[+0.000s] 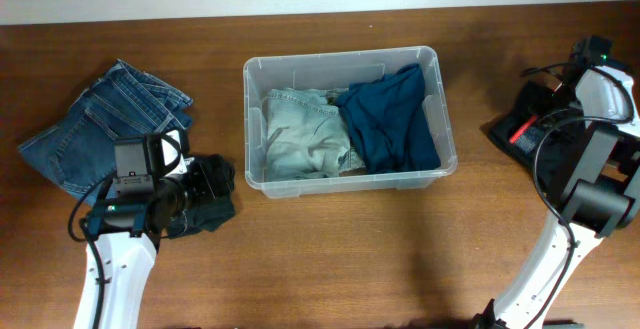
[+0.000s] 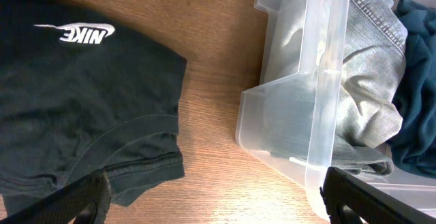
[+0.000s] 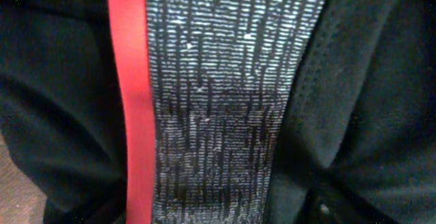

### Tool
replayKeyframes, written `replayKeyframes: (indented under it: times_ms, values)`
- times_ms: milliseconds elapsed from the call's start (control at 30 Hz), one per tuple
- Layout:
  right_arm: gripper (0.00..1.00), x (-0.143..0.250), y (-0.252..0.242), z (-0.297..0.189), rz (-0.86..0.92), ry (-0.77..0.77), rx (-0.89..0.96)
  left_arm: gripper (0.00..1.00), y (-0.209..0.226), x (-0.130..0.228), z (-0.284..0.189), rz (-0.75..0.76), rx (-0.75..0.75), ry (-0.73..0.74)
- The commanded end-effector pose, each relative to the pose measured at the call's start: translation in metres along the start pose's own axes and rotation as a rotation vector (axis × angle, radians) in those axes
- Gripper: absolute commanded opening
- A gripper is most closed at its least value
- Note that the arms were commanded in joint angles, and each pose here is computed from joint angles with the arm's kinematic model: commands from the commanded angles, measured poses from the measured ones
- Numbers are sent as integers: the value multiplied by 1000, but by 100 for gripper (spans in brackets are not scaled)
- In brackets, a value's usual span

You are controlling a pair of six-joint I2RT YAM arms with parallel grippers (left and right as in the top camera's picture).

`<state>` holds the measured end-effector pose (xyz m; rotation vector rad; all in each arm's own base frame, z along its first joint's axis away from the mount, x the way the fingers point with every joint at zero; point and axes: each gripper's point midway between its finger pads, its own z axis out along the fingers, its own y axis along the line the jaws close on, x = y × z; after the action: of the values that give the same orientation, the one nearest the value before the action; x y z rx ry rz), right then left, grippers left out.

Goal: Pack container

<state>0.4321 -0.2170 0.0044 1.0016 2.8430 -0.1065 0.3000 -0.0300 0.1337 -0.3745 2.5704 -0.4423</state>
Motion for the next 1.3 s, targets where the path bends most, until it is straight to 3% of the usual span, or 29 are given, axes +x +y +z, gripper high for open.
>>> replayKeyframes:
  times_ms: [0,133,267,367,867,1267]
  values:
    - [61,23,8,16,-3,85,-39,99,-1,-2,-1,21,-3,-7]
    - [50,24,11,16,-56,88,-59,99,-1,-2,-1,21,-3,-7]
    - [20,24,11,16,-73,88,-60,99,-1,-2,-1,21,-3,-7]
    - [5,24,12,16,-73,89,-64,100,-1,-2,-1,21,-3,-7]
    - [4,28,20,9,-72,109,-116,100,-1,-2,-1,21,-3,-7]
    - [4,0,24,-55,-128,-49,-147,100,-1,-2,-1,21,-3,-7]
